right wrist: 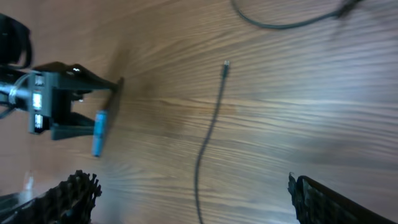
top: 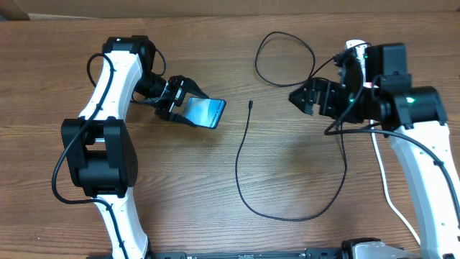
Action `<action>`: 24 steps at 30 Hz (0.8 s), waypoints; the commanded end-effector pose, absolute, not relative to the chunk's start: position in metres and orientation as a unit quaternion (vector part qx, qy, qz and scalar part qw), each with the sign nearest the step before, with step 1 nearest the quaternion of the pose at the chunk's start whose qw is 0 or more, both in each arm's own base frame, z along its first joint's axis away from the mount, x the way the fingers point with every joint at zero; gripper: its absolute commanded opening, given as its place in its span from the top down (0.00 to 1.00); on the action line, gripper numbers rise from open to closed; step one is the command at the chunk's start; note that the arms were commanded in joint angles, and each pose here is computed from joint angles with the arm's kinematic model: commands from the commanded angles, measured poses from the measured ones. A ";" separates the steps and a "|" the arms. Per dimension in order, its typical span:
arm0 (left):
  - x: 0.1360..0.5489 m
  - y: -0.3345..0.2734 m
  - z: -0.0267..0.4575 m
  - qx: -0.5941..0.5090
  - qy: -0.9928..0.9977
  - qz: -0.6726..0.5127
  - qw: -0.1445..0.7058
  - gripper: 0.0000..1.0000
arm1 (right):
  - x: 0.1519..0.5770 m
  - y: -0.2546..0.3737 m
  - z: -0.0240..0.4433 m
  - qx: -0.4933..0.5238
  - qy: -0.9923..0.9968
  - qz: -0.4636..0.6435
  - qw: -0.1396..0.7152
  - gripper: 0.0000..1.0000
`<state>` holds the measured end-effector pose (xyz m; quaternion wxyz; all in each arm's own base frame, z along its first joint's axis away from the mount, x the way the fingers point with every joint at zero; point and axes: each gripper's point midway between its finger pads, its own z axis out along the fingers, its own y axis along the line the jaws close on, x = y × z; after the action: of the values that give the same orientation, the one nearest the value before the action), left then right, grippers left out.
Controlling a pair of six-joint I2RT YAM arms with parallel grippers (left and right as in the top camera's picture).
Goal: Plug charger to phone and switch on socket
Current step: 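Bring the right gripper to the phone's bottom edge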
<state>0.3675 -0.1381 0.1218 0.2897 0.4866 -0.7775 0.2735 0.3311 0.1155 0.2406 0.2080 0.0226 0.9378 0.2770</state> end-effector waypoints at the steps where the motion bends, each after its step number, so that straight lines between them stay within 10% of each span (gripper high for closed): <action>1: 0.372 -0.123 0.116 0.526 -0.785 0.210 0.251 0.96 | 0.339 0.144 0.234 0.031 0.931 0.313 0.182 0.01; 18: 0.391 -0.115 0.141 0.549 -0.816 0.121 0.131 0.96 | 0.350 0.257 0.190 0.024 0.921 0.374 0.106 0.02; 24: 0.392 -0.119 0.146 0.561 -0.810 0.118 0.127 0.96 | 0.361 0.269 0.181 0.049 0.914 0.392 0.092 0.17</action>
<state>0.3880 -0.1198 0.1367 0.1433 0.5437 -0.8183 0.1198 0.3582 0.2621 0.1854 0.1128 0.0239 0.9184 0.3784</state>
